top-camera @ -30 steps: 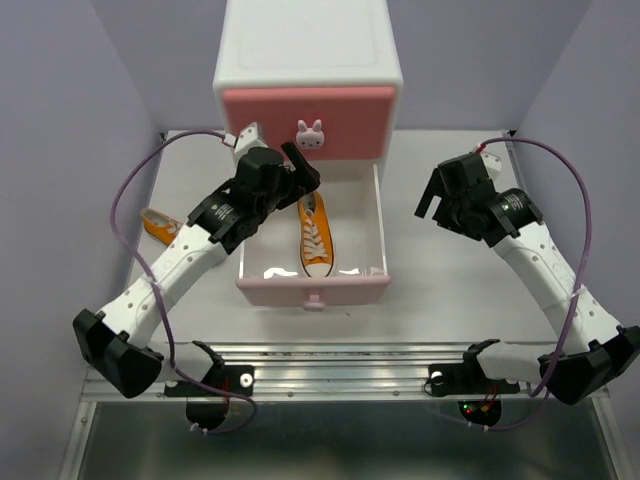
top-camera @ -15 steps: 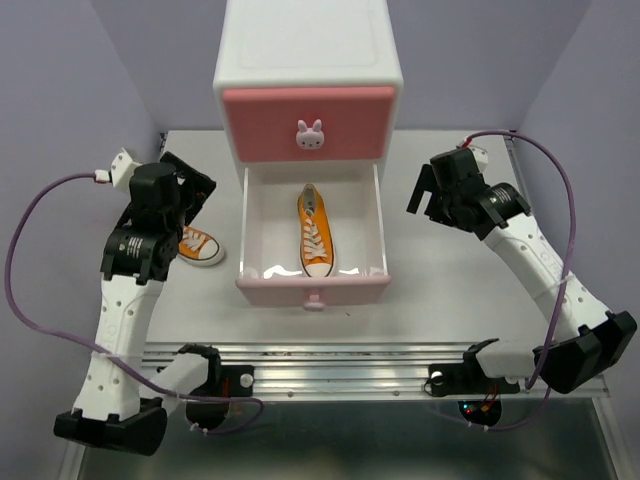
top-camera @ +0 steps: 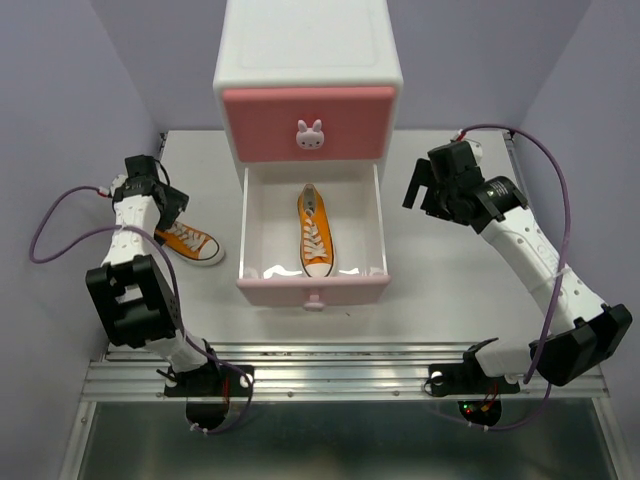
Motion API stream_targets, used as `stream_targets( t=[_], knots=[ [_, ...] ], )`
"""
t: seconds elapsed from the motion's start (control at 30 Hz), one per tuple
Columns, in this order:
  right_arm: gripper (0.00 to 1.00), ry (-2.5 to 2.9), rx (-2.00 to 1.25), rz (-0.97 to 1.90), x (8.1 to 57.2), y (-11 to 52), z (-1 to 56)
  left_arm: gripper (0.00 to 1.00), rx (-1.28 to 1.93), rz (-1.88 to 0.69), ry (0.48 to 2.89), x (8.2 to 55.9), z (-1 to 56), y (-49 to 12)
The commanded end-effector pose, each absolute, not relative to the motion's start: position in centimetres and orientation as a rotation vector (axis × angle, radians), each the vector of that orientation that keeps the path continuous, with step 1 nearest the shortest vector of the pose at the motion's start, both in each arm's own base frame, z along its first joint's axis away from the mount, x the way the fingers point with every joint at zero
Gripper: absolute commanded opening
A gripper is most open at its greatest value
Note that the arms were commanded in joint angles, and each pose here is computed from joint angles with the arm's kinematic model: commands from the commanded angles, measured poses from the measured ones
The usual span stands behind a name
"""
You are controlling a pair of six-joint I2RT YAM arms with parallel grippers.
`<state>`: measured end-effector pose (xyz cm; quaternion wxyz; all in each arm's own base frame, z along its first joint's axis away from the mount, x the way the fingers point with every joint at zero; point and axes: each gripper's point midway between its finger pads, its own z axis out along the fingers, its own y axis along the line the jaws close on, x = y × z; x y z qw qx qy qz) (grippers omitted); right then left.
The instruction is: Place and organize the shoes in the shoe cabinet
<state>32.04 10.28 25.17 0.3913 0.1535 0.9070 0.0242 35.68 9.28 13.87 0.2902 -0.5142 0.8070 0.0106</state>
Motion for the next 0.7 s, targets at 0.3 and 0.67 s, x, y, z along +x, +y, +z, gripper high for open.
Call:
stream_targets(
  t=[0.3,0.67],
  knots=[
    [1.0,2.199,0.449,0.194,33.5,11.5,29.8,0.91,-1.262,0.075,2.272,41.2,9.8,12.5],
    [1.0,2.167,0.467,0.163,33.3,10.6,30.8,0.8,-1.388,0.197,2.36,38.2,4.6,12.6]
  ],
)
